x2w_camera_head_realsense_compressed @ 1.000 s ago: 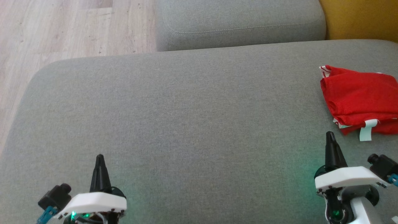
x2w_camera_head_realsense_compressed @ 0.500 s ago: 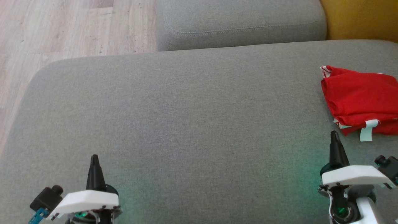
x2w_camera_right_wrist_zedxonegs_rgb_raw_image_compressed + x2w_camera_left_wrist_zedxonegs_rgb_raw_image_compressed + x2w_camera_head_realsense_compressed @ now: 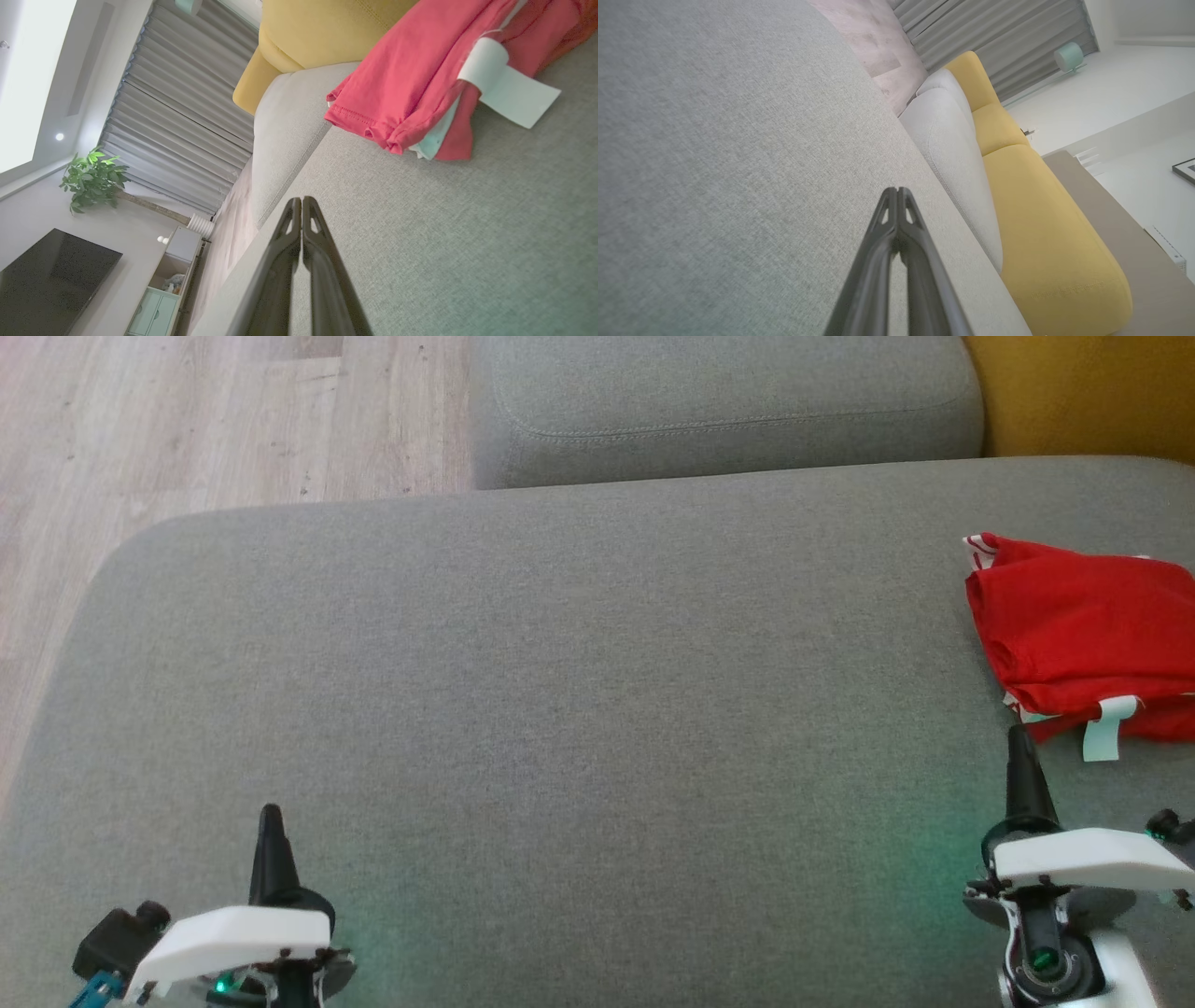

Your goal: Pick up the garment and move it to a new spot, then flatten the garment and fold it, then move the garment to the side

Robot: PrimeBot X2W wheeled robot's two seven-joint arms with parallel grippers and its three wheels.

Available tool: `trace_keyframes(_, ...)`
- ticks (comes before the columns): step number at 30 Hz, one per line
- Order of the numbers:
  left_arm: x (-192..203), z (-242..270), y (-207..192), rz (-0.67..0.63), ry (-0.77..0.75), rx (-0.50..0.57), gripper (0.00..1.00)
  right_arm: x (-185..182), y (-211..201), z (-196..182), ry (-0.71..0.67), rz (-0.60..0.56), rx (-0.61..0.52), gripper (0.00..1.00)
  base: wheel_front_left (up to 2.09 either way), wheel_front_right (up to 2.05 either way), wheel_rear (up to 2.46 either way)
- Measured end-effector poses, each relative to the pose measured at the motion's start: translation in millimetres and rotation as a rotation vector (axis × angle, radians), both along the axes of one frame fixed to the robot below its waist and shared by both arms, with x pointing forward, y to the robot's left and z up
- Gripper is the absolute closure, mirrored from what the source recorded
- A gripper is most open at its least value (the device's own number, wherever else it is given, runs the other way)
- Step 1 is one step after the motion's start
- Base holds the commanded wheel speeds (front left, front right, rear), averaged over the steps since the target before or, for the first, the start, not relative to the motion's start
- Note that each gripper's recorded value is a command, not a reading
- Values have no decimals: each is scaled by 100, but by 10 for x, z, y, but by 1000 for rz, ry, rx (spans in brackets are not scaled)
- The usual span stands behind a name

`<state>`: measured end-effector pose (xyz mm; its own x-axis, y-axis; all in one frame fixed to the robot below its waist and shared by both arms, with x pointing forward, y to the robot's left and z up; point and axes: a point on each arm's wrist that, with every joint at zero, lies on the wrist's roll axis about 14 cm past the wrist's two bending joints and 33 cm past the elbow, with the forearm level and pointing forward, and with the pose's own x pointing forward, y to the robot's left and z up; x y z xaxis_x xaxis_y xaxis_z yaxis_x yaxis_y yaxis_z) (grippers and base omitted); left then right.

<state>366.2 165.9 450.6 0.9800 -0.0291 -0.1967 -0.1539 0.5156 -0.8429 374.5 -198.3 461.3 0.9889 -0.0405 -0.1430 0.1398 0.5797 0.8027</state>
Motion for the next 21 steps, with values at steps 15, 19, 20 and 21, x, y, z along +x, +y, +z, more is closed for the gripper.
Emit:
trace_keyframes(15,7,33,65,31,-5,-162,100,23,-17,63,-20,-22,187,100,0,0,0)
trace_keyframes(19,9,38,68,35,-3,-203,100,27,-27,75,-25,-28,233,100,0,0,0)
trace_keyframes(20,9,39,68,35,-3,-213,100,27,-29,74,-24,-28,245,100,0,0,0)
trace_keyframes(21,11,47,70,36,-7,-223,100,27,-35,77,-26,-32,256,100,0,0,0)
